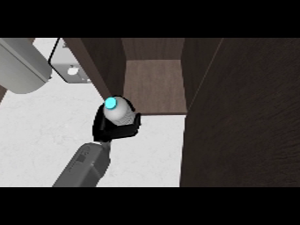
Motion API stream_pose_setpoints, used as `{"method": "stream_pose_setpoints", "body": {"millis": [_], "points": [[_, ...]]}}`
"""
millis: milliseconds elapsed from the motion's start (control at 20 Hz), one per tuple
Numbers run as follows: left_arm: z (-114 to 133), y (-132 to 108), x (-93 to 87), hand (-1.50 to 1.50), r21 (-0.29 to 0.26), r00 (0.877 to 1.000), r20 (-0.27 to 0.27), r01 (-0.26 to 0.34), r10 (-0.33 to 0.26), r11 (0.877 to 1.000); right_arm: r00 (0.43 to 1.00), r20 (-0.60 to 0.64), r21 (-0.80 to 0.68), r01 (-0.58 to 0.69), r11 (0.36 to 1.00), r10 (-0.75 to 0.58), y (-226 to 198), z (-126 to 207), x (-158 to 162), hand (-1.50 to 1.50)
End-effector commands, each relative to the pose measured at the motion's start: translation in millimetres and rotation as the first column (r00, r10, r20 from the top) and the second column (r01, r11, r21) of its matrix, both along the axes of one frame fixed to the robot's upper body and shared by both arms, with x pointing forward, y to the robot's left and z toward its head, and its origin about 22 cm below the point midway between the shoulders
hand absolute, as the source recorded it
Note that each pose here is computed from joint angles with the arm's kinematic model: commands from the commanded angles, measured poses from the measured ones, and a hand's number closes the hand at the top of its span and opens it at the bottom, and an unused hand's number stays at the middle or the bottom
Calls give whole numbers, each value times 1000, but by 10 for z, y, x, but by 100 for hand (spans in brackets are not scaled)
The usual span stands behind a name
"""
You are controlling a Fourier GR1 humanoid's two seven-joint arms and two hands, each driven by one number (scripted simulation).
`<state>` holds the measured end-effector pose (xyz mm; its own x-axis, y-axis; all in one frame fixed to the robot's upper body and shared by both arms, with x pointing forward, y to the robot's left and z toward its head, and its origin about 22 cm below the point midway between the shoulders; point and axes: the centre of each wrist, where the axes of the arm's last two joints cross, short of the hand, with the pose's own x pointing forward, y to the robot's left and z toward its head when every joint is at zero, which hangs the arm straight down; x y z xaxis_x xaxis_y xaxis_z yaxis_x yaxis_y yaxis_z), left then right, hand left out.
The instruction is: Pick up the bottled water, place it into the cabinet and close the cabinet
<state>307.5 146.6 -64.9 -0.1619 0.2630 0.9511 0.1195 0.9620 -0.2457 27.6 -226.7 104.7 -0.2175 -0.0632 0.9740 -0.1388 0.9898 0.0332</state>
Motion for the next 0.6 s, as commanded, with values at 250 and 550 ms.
{"method": "stream_pose_setpoints", "body": {"millis": [250,550], "points": [[714,-583,414,150,95,999,8,-43,43,995,999,46,13,0,1000,-1,-111,110,-7,-150],[816,-728,631,150,212,996,-32,-72,80,975,999,49,35,-1,999,-1,-120,227,8,-150]]}}
